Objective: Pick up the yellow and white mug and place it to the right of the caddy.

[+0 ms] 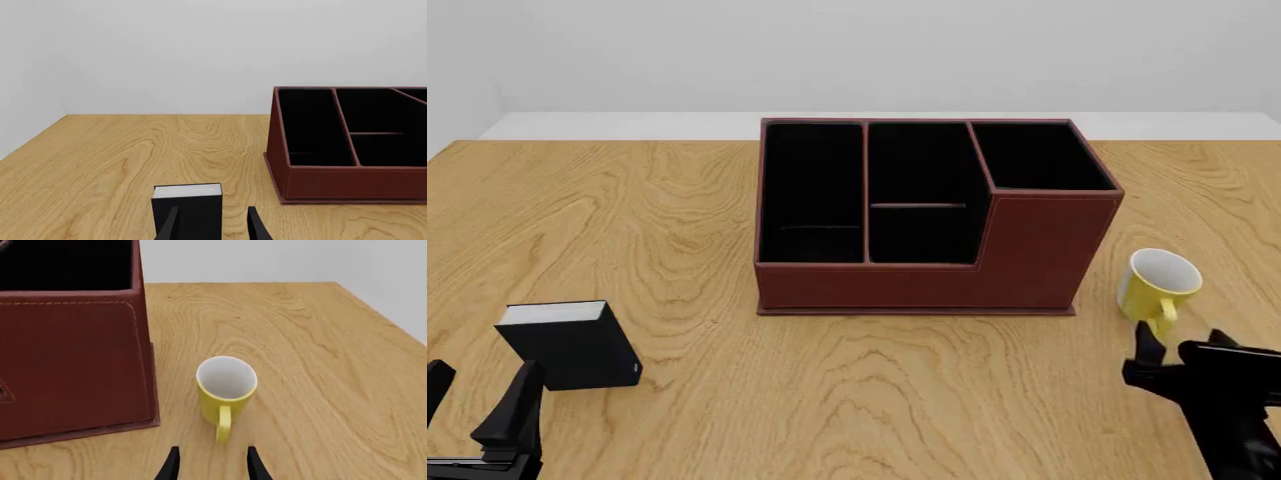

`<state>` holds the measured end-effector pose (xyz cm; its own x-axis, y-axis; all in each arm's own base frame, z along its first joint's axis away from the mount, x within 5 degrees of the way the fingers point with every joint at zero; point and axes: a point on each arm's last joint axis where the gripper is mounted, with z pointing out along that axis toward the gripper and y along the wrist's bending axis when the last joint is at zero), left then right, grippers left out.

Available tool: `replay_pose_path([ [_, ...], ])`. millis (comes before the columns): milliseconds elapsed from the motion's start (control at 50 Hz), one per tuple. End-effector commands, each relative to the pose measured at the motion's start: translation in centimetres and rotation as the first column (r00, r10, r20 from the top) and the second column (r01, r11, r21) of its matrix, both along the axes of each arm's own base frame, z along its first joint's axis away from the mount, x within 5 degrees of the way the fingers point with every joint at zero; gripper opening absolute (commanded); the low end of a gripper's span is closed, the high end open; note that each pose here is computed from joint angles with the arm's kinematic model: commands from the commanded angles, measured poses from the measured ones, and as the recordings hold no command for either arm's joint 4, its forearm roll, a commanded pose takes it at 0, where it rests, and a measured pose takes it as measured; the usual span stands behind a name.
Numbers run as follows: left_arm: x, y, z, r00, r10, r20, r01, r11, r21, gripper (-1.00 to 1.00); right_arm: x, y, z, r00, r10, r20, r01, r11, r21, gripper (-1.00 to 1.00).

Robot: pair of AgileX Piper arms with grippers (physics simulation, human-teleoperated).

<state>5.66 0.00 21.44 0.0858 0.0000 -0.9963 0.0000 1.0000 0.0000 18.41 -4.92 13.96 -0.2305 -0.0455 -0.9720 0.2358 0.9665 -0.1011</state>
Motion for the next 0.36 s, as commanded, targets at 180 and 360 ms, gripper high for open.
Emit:
replay_pose_path([
  [180, 0.0, 0.0, 0.0, 1.0, 0.0, 0.0, 0.0, 1.0, 0.0, 1.0, -2.02, 0.93, 0.9, 0.999, 0.028, 0.031, -0.027, 0.999, -0.033, 1.0],
  [360, 0.0, 0.0, 0.0, 1.0, 0.0, 0.0, 0.0, 1.0, 0.0, 1.0, -1.98, 1.24, 1.08, 0.998, 0.047, 0.039, -0.046, 0.998, -0.042, 1.0],
])
